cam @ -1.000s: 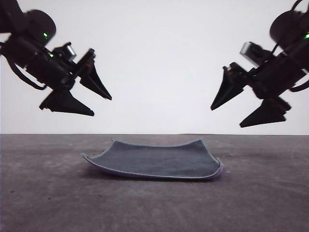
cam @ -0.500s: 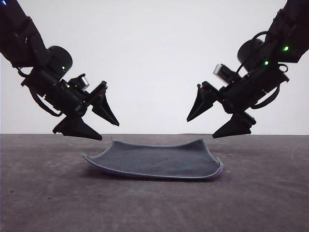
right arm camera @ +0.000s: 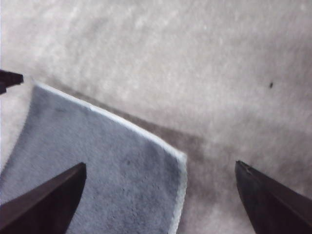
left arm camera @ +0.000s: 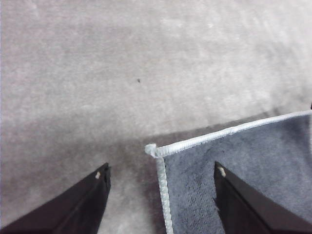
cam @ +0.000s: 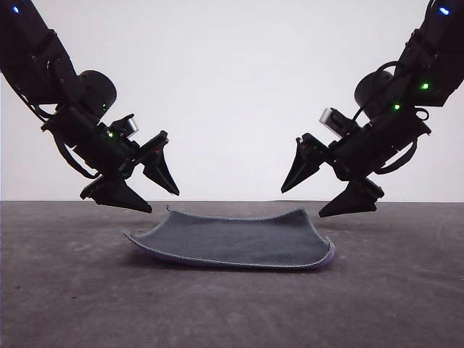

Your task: Fold clothes

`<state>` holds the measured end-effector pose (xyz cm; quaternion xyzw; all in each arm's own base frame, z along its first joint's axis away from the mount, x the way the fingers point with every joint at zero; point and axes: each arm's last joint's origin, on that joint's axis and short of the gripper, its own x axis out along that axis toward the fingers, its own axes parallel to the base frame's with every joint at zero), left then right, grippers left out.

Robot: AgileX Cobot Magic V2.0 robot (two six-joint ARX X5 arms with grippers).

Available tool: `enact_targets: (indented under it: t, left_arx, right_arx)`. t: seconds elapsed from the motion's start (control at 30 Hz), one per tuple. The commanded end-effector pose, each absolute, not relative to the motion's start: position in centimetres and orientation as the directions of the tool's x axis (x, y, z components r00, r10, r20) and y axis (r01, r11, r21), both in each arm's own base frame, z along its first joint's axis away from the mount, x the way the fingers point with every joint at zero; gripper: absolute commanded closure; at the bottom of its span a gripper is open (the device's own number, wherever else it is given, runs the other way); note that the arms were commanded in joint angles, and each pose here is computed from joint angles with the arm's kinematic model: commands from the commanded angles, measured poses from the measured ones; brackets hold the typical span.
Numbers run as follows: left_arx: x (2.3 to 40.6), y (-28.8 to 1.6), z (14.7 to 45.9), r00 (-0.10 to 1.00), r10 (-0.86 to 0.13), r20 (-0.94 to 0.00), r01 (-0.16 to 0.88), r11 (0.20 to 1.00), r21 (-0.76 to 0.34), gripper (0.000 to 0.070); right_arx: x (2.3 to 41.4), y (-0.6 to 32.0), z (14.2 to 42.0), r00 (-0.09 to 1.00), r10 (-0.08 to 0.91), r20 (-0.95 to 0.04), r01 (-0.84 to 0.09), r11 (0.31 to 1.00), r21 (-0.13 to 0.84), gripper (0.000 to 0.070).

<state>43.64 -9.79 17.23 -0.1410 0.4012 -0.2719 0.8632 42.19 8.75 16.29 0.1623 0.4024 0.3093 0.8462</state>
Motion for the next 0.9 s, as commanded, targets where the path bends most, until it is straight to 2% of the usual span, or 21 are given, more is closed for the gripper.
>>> enact_targets:
  t: [0.0,0.3,0.5,0.6,0.7,0.77,0.83,0.87]
  left_arx:
    - [44.3,-10.2,16.5,0.529,-0.577,-0.622,0.371,0.817,-0.442,0.0304]
    - [44.3,-11.2,14.4,0.488,-0.575,-0.657,0.358,0.818,-0.450,0.0304]
    - [44.2,-11.8,14.4,0.485,-0.595,-0.641,0.376,0.803,-0.462,0.0305]
    - [44.3,-12.1,14.6,0.486,-0.611,-0.625,0.382,0.791,-0.477,0.0305]
    - [44.3,-12.1,14.6,0.490,-0.615,-0.618,0.385,0.789,-0.479,0.0317]
    - [44.3,-12.2,14.6,0.488,-0.618,-0.617,0.387,0.786,-0.482,0.0438]
    - [44.3,-12.2,14.7,0.489,-0.619,-0.615,0.389,0.786,-0.481,0.0637]
    - [44.4,-12.2,14.7,0.492,-0.619,-0.612,0.391,0.785,-0.480,0.0697]
  right_arx:
    - [42.7,9.1,15.7,0.480,0.658,-0.580,-0.388,0.752,0.532,0.0098]
    - [42.7,9.9,15.1,0.461,0.667,-0.585,-0.397,0.745,0.536,0.0150]
    - [42.7,10.6,15.2,0.464,0.675,-0.574,-0.417,0.738,0.531,0.0178]
    - [42.6,10.9,15.0,0.456,0.678,-0.577,-0.421,0.735,0.532,0.0254]
    - [42.6,10.9,14.6,0.446,0.676,-0.586,-0.413,0.737,0.535,0.0386]
    - [42.6,10.9,14.5,0.449,0.667,-0.595,-0.407,0.745,0.528,0.0483]
    - [42.6,10.9,14.5,0.460,0.656,-0.599,-0.405,0.755,0.515,0.0607]
    - [42.6,10.9,14.5,0.463,0.655,-0.598,-0.406,0.756,0.514,0.0660]
